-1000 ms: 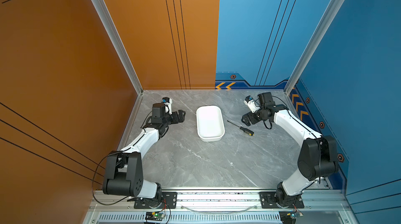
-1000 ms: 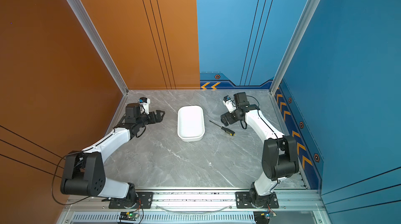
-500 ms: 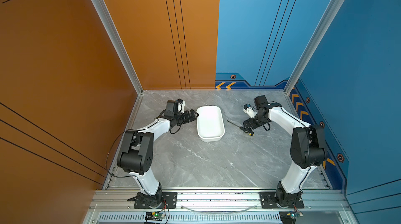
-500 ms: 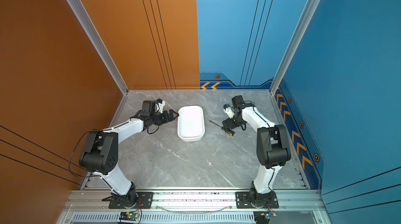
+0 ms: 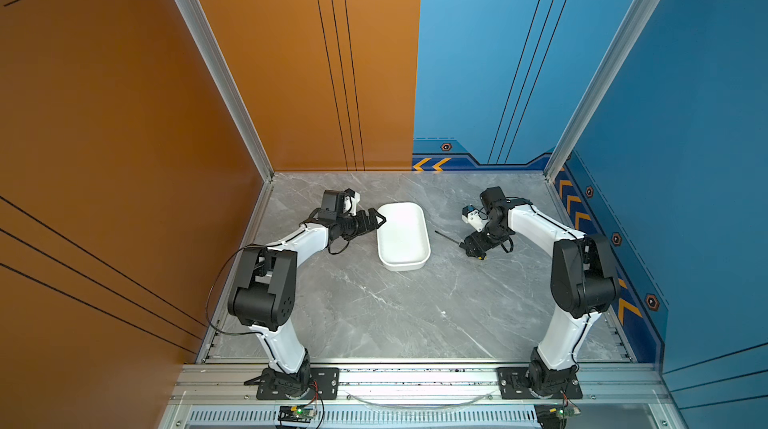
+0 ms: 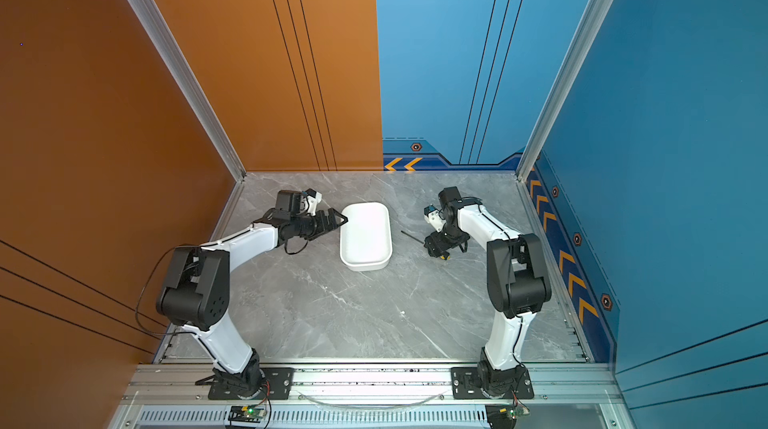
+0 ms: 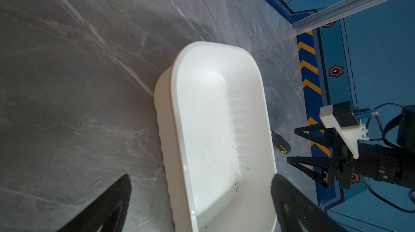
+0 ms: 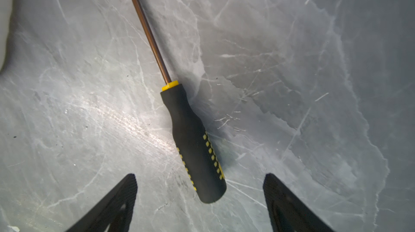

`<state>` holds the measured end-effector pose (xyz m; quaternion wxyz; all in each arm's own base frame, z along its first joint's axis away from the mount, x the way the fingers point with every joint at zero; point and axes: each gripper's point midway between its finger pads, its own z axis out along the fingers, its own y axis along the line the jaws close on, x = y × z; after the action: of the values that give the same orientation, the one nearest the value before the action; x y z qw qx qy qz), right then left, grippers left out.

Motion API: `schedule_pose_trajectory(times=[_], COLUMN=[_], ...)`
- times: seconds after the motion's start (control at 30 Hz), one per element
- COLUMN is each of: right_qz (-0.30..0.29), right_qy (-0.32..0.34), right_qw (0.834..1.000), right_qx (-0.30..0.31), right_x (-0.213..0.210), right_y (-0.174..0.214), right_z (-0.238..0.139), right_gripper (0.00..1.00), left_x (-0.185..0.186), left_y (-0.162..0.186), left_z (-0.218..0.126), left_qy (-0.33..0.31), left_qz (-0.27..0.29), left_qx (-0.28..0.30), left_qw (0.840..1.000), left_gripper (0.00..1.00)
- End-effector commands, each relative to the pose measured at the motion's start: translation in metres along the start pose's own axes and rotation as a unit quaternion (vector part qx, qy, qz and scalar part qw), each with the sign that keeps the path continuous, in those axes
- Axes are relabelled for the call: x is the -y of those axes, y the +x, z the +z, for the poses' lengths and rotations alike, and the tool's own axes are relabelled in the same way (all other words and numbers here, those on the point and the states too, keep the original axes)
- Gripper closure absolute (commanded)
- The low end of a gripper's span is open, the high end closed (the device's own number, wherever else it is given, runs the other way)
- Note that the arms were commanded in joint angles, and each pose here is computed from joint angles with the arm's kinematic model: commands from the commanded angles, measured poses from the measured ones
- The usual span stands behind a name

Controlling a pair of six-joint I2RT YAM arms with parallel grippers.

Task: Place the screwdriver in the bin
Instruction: 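Lower the right gripper over the screwdriver handle and close on it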

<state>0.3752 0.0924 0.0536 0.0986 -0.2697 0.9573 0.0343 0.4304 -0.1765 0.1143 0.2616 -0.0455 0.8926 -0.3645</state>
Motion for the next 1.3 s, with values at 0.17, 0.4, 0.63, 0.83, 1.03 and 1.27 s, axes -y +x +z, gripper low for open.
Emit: schedule_pose_trajectory(times=[0.17,0.4,0.63,0.83,1.03,1.27], right_qz=[-0.002,0.006,0.013,0.019,0.023,0.029], right_qy=[-0.003,-0.006,-0.008,-0.015,-0.016,-0.02], right_qw=[0.999,0.998,0.998,0.998,0.997,0.995], right_qx=[-0.045,-0.054,-0.055,-0.06,-0.076,-0.092], right_x=[-0.004,-0.006,-0.005,-0.007,-0.009,-0.012], right_y=[0.01,0.01,0.008,0.008,0.012,0.013], right_z=[0.014,0.021,0.024,0.029,0.033,0.034], right_gripper=[0.21,0.28,0.39,0.52,0.61,0.79], left_x=[0.006,0.004,-0.002,-0.005,-0.007,-0.011], left_y=[0.007,0.009,0.012,0.012,0.012,0.01], left_z=[0.004,0.003,0.004,0.001,-0.004,-0.012], left_qy=[0.023,0.025,0.021,0.019,0.019,0.014], left_qz=[-0.006,-0.008,-0.012,-0.016,-0.018,-0.02], left_qx=[-0.023,-0.026,-0.028,-0.026,-0.023,-0.016], left_qw=[0.999,0.999,0.999,0.999,0.999,1.0], left_gripper=[0.02,0.02,0.02,0.02,0.02,0.02])
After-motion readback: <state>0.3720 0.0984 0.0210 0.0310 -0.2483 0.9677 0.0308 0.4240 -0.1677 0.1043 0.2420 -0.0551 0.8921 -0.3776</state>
